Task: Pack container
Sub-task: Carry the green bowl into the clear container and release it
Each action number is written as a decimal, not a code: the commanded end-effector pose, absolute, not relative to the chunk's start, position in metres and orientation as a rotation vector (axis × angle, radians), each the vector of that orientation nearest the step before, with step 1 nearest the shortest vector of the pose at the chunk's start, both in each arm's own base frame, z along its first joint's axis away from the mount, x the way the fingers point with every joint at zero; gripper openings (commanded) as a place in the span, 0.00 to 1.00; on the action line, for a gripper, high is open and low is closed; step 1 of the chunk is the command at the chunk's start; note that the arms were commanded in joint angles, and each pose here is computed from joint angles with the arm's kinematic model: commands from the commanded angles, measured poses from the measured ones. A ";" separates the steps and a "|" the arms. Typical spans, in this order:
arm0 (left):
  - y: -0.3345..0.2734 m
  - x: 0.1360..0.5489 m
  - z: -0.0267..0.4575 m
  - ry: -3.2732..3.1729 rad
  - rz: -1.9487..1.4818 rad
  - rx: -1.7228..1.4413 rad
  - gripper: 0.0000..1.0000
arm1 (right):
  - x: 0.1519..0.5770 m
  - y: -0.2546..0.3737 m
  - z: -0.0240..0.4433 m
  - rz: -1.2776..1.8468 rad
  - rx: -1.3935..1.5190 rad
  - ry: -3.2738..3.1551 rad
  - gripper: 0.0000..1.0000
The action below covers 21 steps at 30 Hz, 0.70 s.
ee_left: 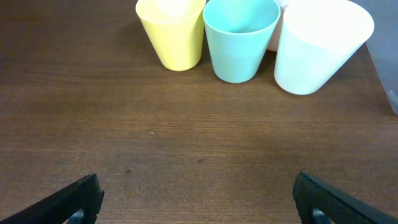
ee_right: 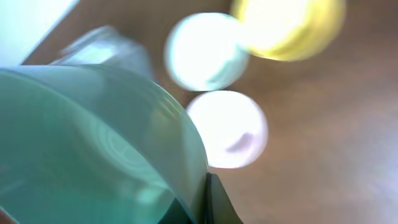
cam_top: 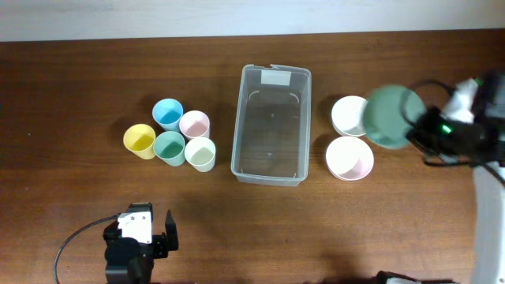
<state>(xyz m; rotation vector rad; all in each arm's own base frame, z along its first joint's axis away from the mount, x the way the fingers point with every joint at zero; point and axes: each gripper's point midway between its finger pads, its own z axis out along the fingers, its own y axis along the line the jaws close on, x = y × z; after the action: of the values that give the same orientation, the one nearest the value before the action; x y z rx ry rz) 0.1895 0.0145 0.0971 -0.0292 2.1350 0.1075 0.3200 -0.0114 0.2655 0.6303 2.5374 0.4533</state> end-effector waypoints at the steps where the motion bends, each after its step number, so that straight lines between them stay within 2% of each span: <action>1: 0.012 0.190 0.095 2.132 0.105 0.002 1.00 | 0.350 0.037 0.273 0.521 0.480 2.564 0.04; 5: 0.012 0.190 0.095 2.132 0.105 0.002 1.00 | 0.395 0.082 0.253 0.582 0.393 2.587 0.04; 10: 0.012 0.190 0.095 2.132 0.105 0.002 1.00 | 0.452 0.131 0.200 0.634 0.325 2.600 0.04; 15: 0.012 0.190 0.095 2.132 0.105 0.002 1.00 | 0.485 0.166 0.145 0.653 0.272 2.628 0.04; 21: 0.012 0.190 0.095 2.132 0.105 0.002 1.00 | 0.503 0.166 0.092 0.588 0.338 2.663 0.04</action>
<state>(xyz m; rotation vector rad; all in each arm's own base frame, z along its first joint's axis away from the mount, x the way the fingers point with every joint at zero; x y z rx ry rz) 0.1895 0.0145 0.0972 -0.0292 2.1347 0.1075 0.4903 0.1690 0.0962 0.2909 2.6854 0.6225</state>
